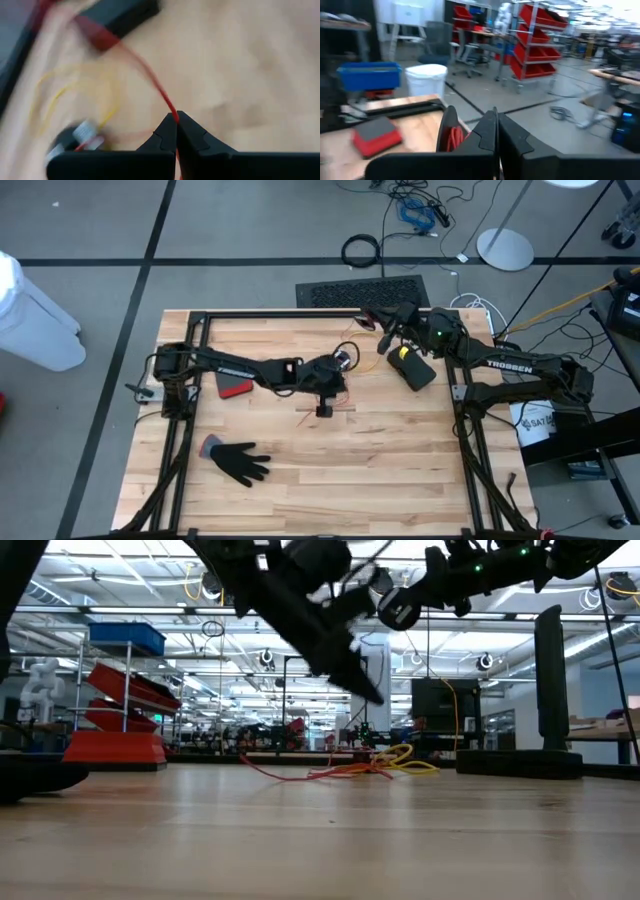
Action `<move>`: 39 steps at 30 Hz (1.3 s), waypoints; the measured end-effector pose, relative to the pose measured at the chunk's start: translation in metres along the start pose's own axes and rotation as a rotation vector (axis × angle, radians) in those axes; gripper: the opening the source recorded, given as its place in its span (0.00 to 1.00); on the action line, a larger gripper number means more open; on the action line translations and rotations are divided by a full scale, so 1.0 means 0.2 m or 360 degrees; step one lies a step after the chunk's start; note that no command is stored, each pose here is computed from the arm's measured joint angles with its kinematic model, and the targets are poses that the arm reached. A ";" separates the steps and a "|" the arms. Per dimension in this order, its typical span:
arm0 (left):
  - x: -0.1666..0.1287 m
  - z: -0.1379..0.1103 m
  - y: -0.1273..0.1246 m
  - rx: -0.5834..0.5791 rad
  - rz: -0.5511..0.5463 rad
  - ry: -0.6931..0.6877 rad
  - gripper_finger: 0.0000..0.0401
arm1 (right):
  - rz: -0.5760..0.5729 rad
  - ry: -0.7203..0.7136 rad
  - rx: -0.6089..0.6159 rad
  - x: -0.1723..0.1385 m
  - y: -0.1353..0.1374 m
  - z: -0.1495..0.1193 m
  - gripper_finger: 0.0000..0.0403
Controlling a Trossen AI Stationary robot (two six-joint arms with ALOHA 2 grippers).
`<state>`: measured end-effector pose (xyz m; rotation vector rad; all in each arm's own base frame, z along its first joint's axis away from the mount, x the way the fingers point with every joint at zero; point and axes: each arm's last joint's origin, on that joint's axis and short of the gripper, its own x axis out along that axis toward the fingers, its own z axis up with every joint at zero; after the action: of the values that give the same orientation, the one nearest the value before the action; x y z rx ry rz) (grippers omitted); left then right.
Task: Coil cords
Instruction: Uncoil the red wire from the spool
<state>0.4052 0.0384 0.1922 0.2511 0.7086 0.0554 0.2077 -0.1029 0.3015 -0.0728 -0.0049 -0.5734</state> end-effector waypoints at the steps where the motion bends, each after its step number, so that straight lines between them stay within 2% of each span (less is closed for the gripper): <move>1: 0.01 -0.02 0.03 -0.0014 0.0068 0.0059 0.00 | 0.0038 -0.0003 0.0010 0.00 0.00 0.00 0.00; 6: 0.01 -0.13 0.20 -0.0081 0.0338 0.0306 0.00 | 0.0211 0.0005 0.0016 0.00 0.02 0.00 0.00; 13: -0.02 -0.27 0.39 -0.0281 0.0469 0.0523 0.02 | 0.0220 0.0123 -0.0028 0.00 0.02 -0.04 0.00; 16: -0.02 -0.33 0.41 -0.0316 0.0473 0.0581 0.11 | 0.0223 0.0143 -0.0042 0.00 0.02 -0.05 0.00; 21: -0.02 -0.38 0.40 -0.0327 0.0444 0.0610 0.39 | 0.0188 0.0160 -0.0103 -0.03 0.01 -0.04 0.00; 25: -0.03 -0.33 0.36 -0.0319 0.0345 0.0532 0.59 | 0.0097 0.0190 -0.0177 -0.06 0.00 -0.03 0.00; 28: -0.06 -0.28 0.34 -0.0304 0.0327 0.0466 0.67 | 0.0054 0.0207 -0.0213 -0.08 -0.01 -0.02 0.00; 33: -0.14 -0.18 0.31 -0.0276 0.0330 0.0298 0.70 | 0.0059 0.0200 -0.0221 -0.10 -0.01 -0.01 0.00; 39: -0.23 0.04 0.28 -0.0229 0.0368 -0.0276 0.70 | 0.0200 0.0198 -0.0139 -0.10 0.00 -0.01 0.00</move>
<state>0.3786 0.0849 0.2411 0.1962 0.4984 0.3006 0.1906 -0.0916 0.2987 -0.1211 0.1450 -0.4517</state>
